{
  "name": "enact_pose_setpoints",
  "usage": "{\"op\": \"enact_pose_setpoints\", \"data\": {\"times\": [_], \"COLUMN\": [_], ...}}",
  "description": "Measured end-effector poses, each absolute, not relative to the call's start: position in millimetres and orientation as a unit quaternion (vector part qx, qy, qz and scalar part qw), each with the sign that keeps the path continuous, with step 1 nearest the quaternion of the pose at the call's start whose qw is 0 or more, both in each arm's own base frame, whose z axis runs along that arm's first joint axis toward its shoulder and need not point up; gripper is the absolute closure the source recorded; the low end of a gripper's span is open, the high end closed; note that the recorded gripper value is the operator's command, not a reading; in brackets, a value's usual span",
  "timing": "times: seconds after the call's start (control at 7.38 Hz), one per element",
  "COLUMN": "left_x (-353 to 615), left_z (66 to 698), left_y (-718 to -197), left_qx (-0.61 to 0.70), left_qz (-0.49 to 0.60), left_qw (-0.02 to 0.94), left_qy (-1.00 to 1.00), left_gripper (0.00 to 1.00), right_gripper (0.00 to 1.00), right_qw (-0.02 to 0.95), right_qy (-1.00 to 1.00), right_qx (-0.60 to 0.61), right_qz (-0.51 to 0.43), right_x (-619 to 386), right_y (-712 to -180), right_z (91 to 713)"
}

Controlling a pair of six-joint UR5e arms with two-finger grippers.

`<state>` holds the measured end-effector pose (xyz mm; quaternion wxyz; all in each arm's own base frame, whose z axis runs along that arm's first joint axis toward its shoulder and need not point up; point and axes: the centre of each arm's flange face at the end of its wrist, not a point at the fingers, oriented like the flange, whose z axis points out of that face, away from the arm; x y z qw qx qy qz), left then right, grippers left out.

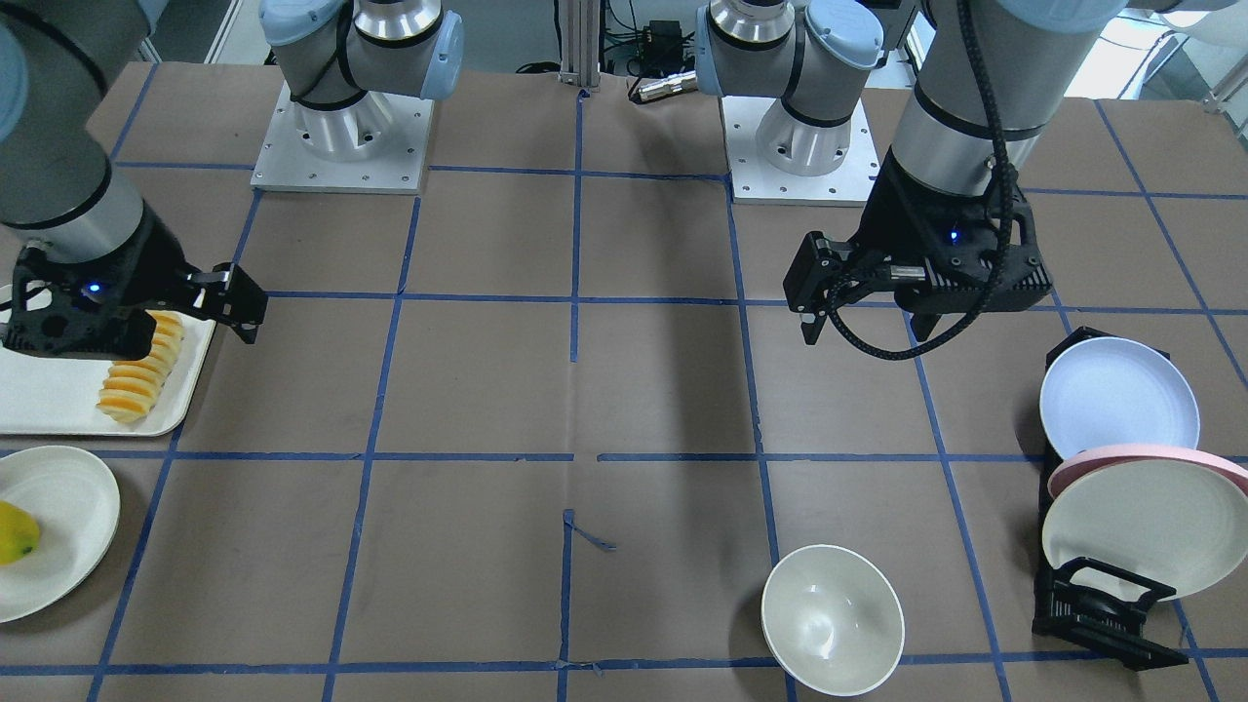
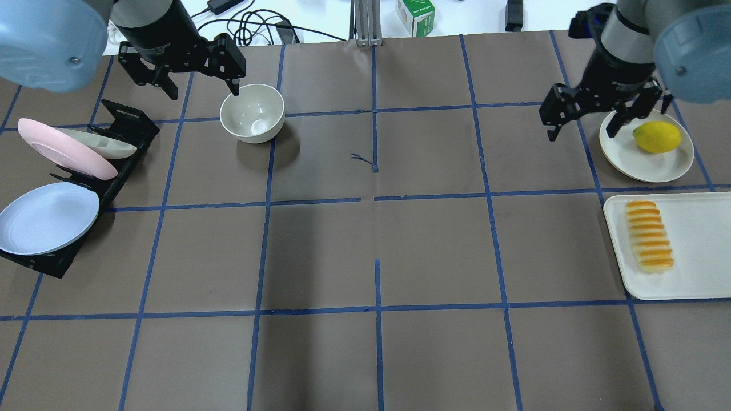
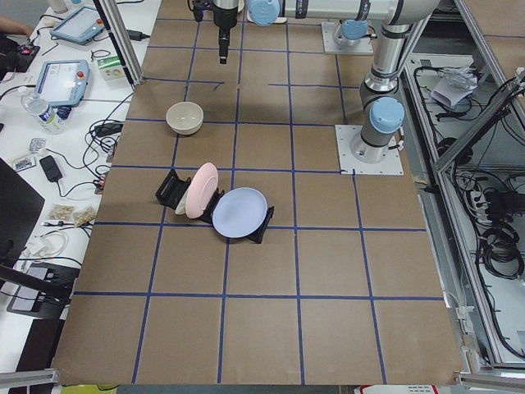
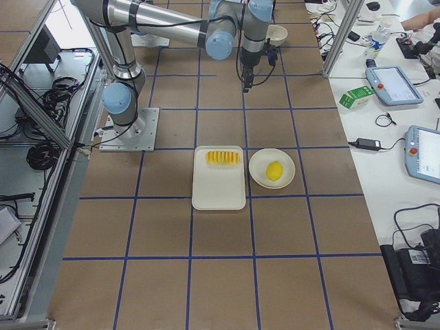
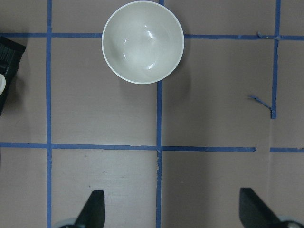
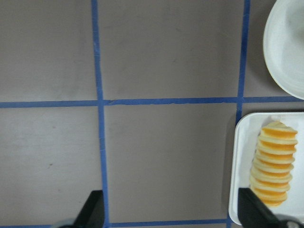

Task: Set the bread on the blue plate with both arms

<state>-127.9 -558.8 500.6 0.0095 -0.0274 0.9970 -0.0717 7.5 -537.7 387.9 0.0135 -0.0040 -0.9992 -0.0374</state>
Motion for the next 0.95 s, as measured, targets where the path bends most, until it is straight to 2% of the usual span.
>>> {"op": "enact_pose_setpoints", "data": {"times": [0.54,0.95], "left_x": [27,175], "left_z": [524,493], "left_y": [-555,-519], "left_qx": [-0.165,-0.287], "left_qz": [-0.109,-0.069], "left_qw": [0.029,0.032], "left_qy": [0.98,0.955], "left_gripper": [0.0,0.0], "right_gripper": [0.0,0.0], "right_qw": [0.022,0.043], "right_qy": [-0.999,-0.997], "right_qx": [0.025,0.033], "right_qz": [-0.012,-0.047], "right_x": [-89,-136], "right_y": [-513,-510], "right_z": [291,239]}}
